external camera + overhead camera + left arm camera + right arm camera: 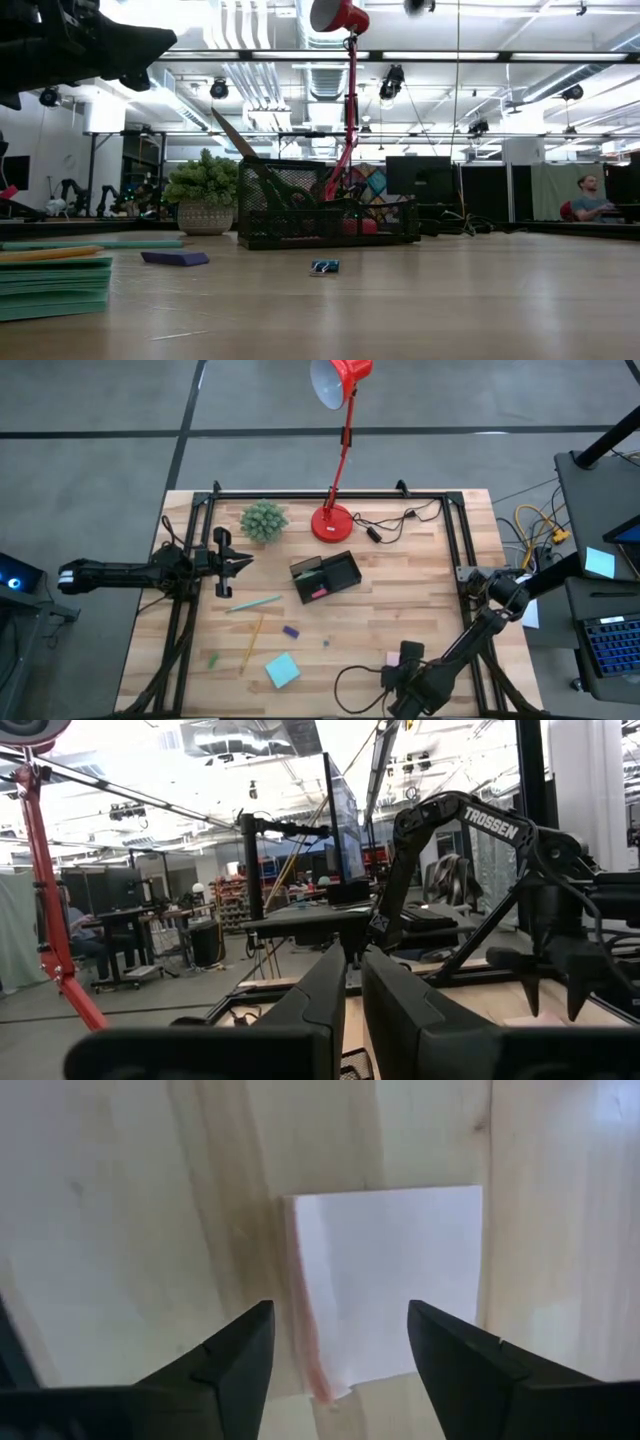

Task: Pick and place office supplies into organizer
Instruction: Put the pink sticky notes into the black desk organizer

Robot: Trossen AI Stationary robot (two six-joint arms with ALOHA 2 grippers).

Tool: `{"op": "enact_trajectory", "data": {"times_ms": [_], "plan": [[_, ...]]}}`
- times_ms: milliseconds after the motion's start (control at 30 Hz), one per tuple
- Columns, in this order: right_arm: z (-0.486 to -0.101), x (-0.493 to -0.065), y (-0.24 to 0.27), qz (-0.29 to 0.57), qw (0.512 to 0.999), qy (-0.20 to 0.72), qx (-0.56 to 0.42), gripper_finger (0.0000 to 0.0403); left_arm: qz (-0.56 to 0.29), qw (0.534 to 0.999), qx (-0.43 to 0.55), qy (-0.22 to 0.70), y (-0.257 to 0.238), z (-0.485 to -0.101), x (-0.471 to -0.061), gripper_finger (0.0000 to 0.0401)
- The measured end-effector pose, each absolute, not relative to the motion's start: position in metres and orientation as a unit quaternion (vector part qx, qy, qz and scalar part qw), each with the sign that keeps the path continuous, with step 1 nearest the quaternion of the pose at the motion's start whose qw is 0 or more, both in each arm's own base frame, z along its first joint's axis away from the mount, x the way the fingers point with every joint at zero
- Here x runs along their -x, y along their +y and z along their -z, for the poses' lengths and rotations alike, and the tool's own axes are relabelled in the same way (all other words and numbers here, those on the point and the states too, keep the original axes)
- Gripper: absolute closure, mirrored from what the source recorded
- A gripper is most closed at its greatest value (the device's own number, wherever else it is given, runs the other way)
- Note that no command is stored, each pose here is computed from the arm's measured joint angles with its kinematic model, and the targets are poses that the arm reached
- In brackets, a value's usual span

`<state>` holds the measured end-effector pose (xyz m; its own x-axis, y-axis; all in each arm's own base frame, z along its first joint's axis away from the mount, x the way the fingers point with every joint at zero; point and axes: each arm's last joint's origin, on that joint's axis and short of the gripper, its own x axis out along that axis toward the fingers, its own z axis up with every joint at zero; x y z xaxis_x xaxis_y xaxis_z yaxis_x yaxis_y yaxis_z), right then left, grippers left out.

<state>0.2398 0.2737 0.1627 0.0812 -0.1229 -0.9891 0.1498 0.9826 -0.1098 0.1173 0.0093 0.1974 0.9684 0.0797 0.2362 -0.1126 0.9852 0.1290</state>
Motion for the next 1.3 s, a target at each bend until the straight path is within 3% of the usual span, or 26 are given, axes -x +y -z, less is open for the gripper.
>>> {"op": "enact_trajectory", "data": {"times_ms": [467, 933, 1300], "plan": [[-0.152, -0.236, 0.270, 0.093, 0.730, 0.677, -0.008, 0.0207, -0.049, 0.989, -0.071, -0.116, 0.009, -0.197, -0.117, 0.0379], [-0.140, -0.239, 0.273, 0.055, 0.751, 0.657, -0.044, 0.0329, -0.049, 0.989, -0.071, -0.116, 0.009, -0.197, -0.117, 0.0379], [-0.142, -0.240, 0.276, 0.045, 0.748, 0.661, -0.046, 0.0391, -0.049, 0.989, -0.071, -0.117, 0.009, -0.198, -0.117, 0.0379]]}}
